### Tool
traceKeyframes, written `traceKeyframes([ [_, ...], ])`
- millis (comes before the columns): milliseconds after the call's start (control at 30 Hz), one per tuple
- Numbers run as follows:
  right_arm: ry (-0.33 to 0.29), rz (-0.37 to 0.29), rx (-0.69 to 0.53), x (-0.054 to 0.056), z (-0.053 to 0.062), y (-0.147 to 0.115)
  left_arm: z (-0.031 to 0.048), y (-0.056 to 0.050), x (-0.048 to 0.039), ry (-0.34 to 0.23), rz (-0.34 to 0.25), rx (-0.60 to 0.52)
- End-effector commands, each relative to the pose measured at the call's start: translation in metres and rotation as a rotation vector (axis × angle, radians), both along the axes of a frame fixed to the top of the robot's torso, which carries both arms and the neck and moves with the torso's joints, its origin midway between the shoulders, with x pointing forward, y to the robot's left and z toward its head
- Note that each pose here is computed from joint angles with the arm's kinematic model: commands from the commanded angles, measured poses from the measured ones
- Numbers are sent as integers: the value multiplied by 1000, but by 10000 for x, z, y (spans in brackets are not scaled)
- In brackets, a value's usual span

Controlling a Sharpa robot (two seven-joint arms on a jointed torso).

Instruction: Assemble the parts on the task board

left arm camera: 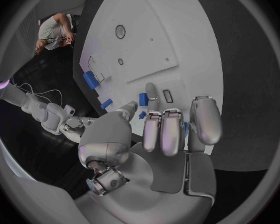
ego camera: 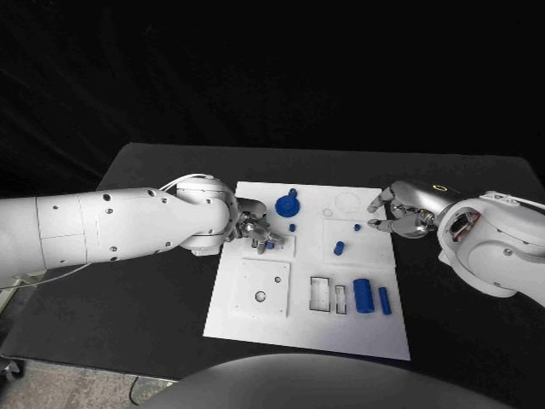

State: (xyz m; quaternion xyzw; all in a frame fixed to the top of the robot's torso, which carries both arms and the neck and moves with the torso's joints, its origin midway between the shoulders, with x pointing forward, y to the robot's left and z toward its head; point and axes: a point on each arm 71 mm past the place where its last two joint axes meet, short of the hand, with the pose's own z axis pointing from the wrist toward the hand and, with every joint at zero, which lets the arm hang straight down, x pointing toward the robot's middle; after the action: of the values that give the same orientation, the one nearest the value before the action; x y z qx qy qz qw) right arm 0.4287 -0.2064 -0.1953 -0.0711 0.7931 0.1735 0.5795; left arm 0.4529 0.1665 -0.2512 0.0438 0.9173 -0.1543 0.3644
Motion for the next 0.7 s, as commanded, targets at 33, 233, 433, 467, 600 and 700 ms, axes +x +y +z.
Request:
traceKeyframes([
  [33, 12, -8, -9, 0, -17, -10, -8, -6, -3, -4, -5, -2],
  [233, 18, -10, -9, -1, -32, -15, 3, -14, -10, -12, 0, -18],
  [433, 21, -10, -9, 0, -44, -13, 13, -27, -18, -17, 9, -39],
  [467, 21, -10, -9, 0, -45, -13, 14, -28, -19, -18, 10, -41],
  [600, 21, -10, -9, 0, -47, -13, 20, -34, -19, -21, 17, -53],
  [700, 22, -10, -10, -1, -48, -17, 23, -38, -21, -21, 23, -63],
])
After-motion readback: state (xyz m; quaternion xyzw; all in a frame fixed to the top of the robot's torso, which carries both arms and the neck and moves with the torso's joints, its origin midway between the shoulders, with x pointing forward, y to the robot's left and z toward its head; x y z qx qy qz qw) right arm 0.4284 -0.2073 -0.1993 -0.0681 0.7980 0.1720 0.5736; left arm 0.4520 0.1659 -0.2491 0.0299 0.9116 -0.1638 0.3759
